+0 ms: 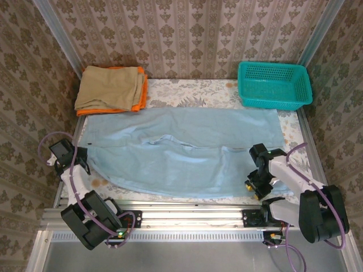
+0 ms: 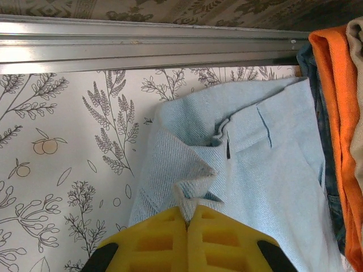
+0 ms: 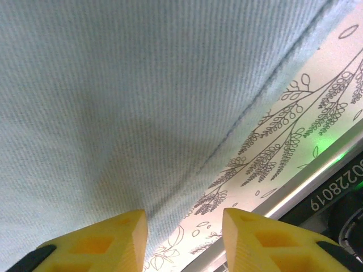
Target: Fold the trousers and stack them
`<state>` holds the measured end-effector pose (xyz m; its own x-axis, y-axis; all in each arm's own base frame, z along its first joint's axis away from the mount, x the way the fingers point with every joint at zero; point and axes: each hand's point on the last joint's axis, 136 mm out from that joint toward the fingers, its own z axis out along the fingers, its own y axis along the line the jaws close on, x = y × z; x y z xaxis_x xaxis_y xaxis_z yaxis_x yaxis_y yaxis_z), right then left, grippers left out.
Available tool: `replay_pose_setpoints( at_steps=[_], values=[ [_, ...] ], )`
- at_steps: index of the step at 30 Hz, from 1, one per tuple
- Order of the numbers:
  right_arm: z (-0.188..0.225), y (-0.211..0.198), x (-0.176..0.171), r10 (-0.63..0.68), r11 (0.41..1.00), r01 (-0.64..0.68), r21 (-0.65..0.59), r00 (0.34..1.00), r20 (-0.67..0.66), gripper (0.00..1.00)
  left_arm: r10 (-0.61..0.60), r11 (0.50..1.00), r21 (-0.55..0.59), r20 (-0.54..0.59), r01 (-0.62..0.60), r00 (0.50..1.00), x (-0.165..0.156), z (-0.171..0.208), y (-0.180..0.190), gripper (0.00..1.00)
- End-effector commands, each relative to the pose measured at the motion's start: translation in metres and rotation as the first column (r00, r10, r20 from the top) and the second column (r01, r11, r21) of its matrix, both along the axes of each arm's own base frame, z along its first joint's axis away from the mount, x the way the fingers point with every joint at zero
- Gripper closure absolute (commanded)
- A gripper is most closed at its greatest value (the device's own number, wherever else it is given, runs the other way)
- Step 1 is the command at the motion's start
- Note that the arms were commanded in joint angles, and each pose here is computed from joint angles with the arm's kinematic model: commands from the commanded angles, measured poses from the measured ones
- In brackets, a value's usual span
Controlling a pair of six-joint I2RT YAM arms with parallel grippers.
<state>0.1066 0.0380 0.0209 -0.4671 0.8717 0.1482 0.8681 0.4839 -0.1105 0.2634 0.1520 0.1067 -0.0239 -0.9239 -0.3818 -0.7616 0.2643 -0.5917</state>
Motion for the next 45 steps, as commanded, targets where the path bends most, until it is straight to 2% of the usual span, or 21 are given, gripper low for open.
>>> replay_pose_setpoints(
  at_steps=[1, 5, 7, 9, 13, 17, 24, 27, 30, 38, 40, 42, 45],
  values=[
    [0.003, 0.001, 0.004, -0.035, 0.999, 0.035, -0.018, 0.999, 0.029, 0.60, -0.004, 1.000, 0.007, 0.046, 0.004, 0.999, 0.008, 0.017, 0.000, 1.00],
    [0.019, 0.017, 0.028, -0.057, 0.998, 0.054, 0.022, 0.978, 0.200, 0.58, -0.008, 1.000, 0.010, 0.051, 0.007, 0.999, 0.010, 0.022, 0.001, 1.00],
    [0.026, 0.029, 0.054, -0.014, 1.000, 0.008, 0.020, 0.947, 0.320, 0.57, -0.012, 1.000, 0.007, 0.065, 0.012, 0.998, 0.013, 0.023, 0.001, 1.00],
    [0.025, 0.044, 0.075, 0.009, 0.999, -0.028, 0.045, 0.925, 0.380, 0.57, -0.016, 1.000, 0.005, 0.063, 0.016, 0.998, 0.014, 0.022, 0.000, 1.00],
    [0.001, 0.070, 0.064, 0.026, 0.998, -0.042, 0.051, 0.959, 0.282, 0.53, -0.024, 1.000, -0.003, 0.069, 0.024, 0.997, 0.016, 0.023, -0.002, 1.00],
    [0.003, 0.089, 0.042, 0.048, 0.997, -0.062, 0.048, 0.969, 0.242, 0.48, -0.033, 0.999, 0.004, 0.063, 0.033, 0.997, 0.015, 0.027, -0.003, 1.00],
    [0.022, 0.061, 0.009, 0.037, 0.999, -0.036, -0.009, 0.976, 0.216, 0.49, -0.040, 0.999, -0.011, 0.078, 0.041, 0.996, 0.021, 0.023, -0.005, 1.00],
    [0.017, 0.044, -0.013, -0.007, 0.999, 0.014, -0.040, 0.985, 0.172, 0.50, -0.040, 0.999, -0.013, 0.082, 0.041, 0.996, 0.021, 0.023, -0.005, 1.00],
    [0.004, 0.041, -0.015, -0.065, 0.997, 0.070, -0.019, 0.978, 0.197, 0.50, -0.043, 0.999, -0.013, 0.084, 0.045, 0.996, 0.022, 0.024, -0.006, 1.00],
    [-0.017, 0.052, 0.008, -0.038, 0.998, 0.049, -0.040, 0.973, 0.228, 0.47, -0.046, 0.999, -0.015, 0.086, 0.048, 0.995, 0.020, 0.025, -0.007, 1.00],
    [-0.024, 0.050, 0.005, -0.028, 0.997, 0.041, -0.059, 0.979, 0.204, 0.51, -0.045, 0.999, -0.014, 0.087, 0.047, 0.995, 0.020, 0.025, -0.007, 1.00],
    [-0.033, 0.046, -0.001, -0.029, 0.997, 0.042, -0.068, 0.982, 0.186, 0.59, -0.044, 0.999, -0.012, 0.089, 0.045, 0.995, 0.020, 0.025, -0.007, 1.00],
    [-0.038, 0.040, -0.009, -0.037, 0.996, 0.052, -0.075, 0.983, 0.178, 0.82, -0.043, 0.999, -0.010, 0.093, 0.044, 0.995, 0.021, 0.028, -0.006, 1.00]
  ],
)
